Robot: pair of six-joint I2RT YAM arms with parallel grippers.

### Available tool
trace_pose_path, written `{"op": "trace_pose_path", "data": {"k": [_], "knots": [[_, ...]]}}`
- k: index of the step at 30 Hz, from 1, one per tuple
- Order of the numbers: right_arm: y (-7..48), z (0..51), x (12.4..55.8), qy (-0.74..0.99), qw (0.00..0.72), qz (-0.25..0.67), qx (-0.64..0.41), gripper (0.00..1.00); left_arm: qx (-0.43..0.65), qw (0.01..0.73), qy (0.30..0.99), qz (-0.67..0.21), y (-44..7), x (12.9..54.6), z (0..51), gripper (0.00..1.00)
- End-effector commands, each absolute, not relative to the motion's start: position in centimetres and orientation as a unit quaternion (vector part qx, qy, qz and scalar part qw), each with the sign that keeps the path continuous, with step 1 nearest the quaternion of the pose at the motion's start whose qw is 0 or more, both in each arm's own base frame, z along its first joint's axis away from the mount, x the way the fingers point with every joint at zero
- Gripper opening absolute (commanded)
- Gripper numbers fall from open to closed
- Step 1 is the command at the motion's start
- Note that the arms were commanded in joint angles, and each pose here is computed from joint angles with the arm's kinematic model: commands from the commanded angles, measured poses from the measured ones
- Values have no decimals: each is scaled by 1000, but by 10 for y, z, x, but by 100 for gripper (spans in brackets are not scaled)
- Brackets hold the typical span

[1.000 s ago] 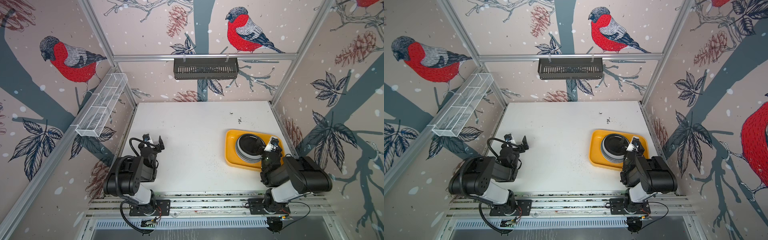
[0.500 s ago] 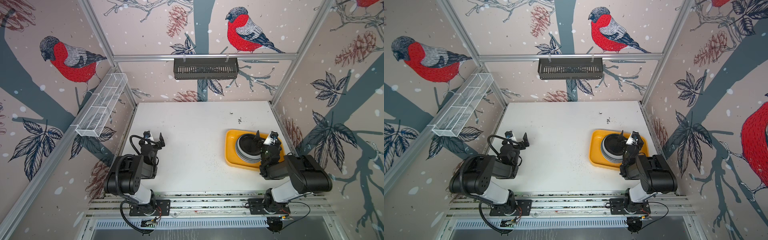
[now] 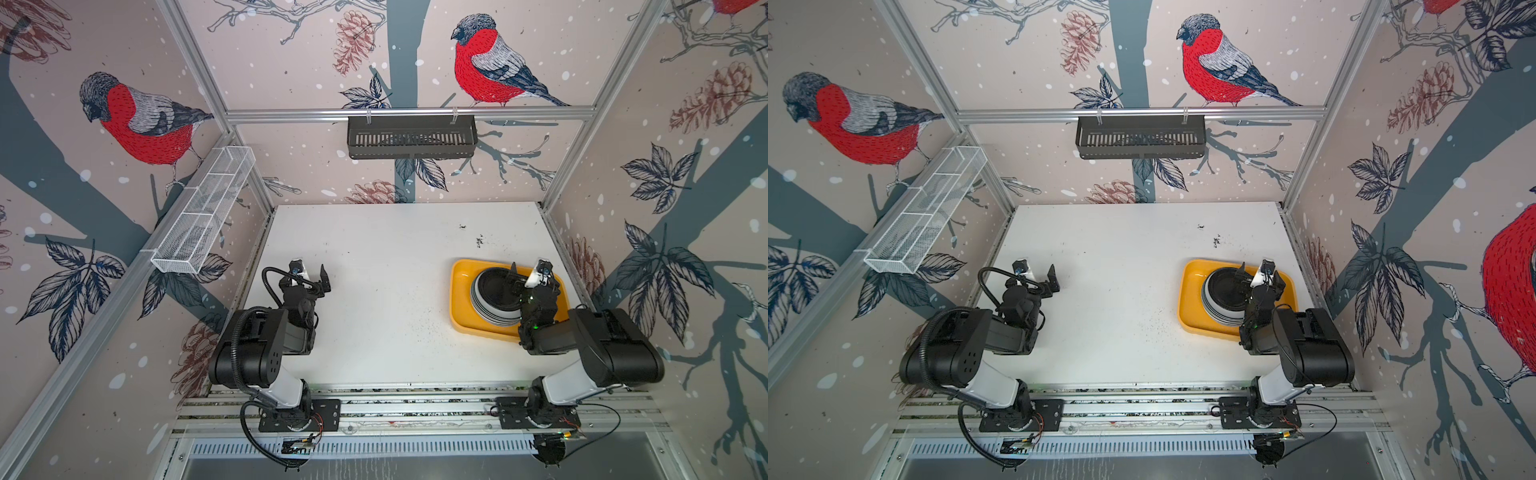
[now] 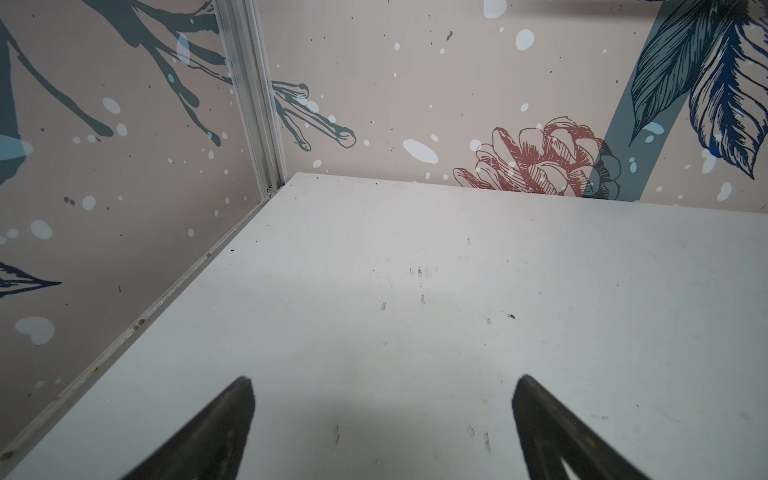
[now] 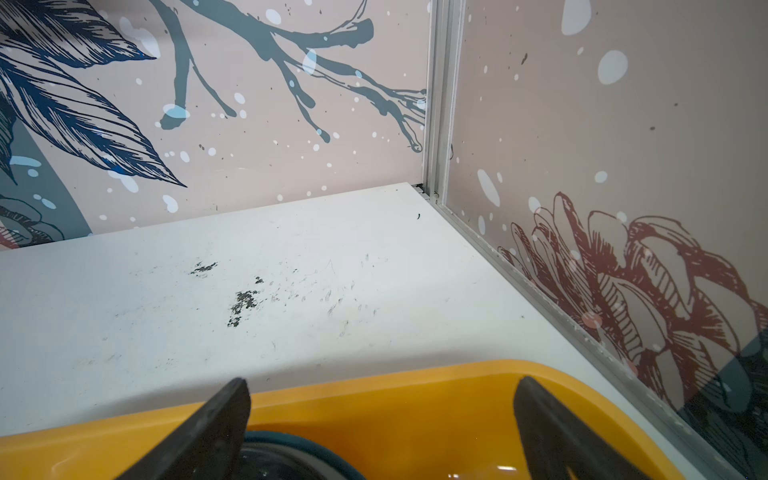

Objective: Place the plates into the plastic bin on the countertop

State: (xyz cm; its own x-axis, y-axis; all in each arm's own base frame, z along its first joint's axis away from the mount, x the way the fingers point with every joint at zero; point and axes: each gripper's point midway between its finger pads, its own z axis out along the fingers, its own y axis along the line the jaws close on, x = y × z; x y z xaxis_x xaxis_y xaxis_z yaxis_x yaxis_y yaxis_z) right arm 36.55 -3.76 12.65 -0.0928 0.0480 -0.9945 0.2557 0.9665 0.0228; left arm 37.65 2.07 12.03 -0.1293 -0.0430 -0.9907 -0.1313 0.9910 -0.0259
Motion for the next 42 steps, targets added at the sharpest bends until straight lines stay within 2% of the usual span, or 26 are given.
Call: {"op": "trace_pose_path", "data": {"k": [1,20,42], "knots": [[-37,129,368,733,668,-72,104,100,-58,665,743,41,22,379,127,97],[-35,133,363,726,676,-75,101,100,-66,673,733,74,21,373,132,97],[-33,133,363,725,677,-78,98,100,-65,673,733,73,21,373,132,97]]}}
